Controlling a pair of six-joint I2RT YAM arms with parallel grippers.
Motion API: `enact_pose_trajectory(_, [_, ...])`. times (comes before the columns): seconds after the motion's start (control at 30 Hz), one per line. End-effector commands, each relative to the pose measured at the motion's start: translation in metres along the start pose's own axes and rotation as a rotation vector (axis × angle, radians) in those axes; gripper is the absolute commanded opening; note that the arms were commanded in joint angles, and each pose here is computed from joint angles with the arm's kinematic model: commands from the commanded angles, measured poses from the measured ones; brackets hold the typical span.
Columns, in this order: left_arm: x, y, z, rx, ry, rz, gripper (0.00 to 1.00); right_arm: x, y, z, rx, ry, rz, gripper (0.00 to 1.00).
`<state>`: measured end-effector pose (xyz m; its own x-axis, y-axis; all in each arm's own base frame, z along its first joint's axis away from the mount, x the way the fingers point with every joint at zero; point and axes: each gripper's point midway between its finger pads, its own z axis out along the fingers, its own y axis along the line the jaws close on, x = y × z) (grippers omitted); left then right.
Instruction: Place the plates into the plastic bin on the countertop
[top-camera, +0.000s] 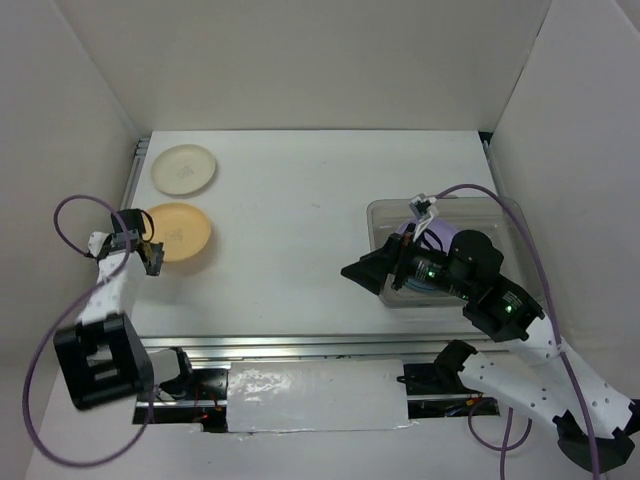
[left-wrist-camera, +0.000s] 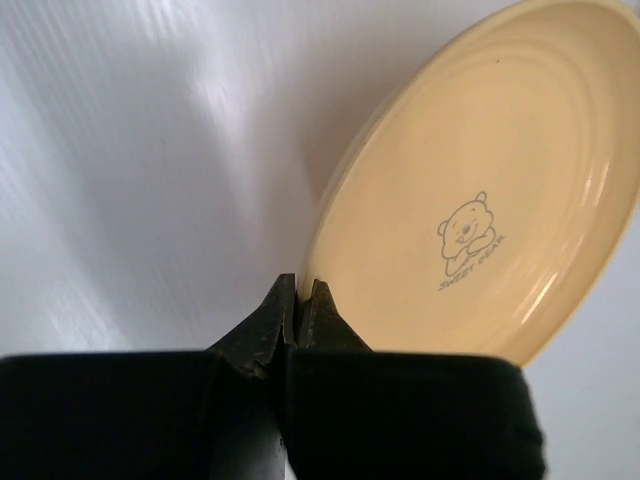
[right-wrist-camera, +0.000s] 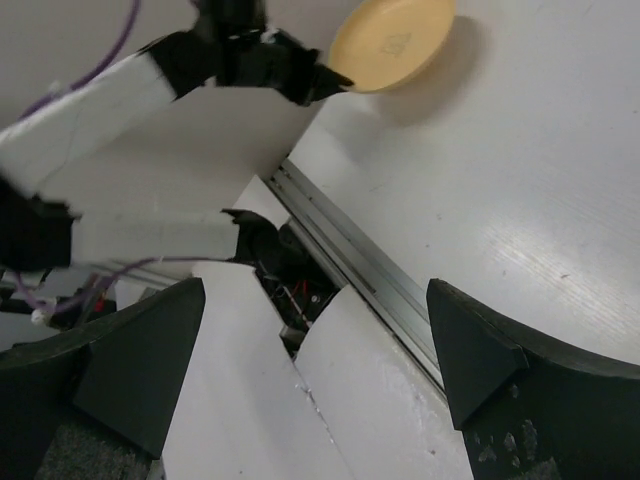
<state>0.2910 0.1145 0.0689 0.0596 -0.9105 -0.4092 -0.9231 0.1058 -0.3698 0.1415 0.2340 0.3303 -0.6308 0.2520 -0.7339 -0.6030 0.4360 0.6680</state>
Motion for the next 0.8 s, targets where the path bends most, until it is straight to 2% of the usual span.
enact_pose_trajectory(0.0, [0.005,-0.010,-0.065,0.196,-0.052,0.130,0.00,-0.020,-0.012,0.019,0.077,-0.043,-0.014,1.00])
enact_pose_trajectory(0.03, [0.021,-0.020,-0.079,0.267,-0.028,0.210,0.00,-0.023,-0.022,0.025,0.122,-0.043,-0.017,1.00])
enact_pose_trajectory(0.1, [0.035,-0.033,-0.105,0.369,0.000,0.277,0.00,-0.030,-0.045,0.046,0.227,-0.029,-0.002,1.00])
enact_pose_trajectory(0.3, [0.120,-0.064,-0.183,0.576,0.130,0.607,0.00,-0.047,-0.073,0.085,0.349,-0.046,-0.005,1.00])
enact_pose_trajectory(0.37, [0.140,-0.066,-0.191,0.593,0.159,0.683,0.00,-0.045,-0.084,0.097,0.400,-0.027,-0.002,1.00])
enact_pose_trajectory(0.5, [0.172,-0.075,-0.222,0.669,0.194,0.777,0.00,-0.035,-0.137,0.106,0.652,-0.003,-0.002,1.00])
enact_pose_trajectory(0.63, [0.200,-0.078,-0.241,0.727,0.231,0.837,0.00,-0.007,-0.181,0.107,0.800,0.050,0.028,0.91])
enact_pose_trajectory(0.7, [0.209,-0.076,-0.244,0.741,0.255,0.854,0.00,-0.002,-0.194,0.103,0.852,0.039,0.050,0.80])
enact_pose_trajectory(0.77, [0.213,-0.075,-0.243,0.744,0.260,0.861,0.00,0.005,-0.205,0.098,0.903,0.046,0.060,0.74])
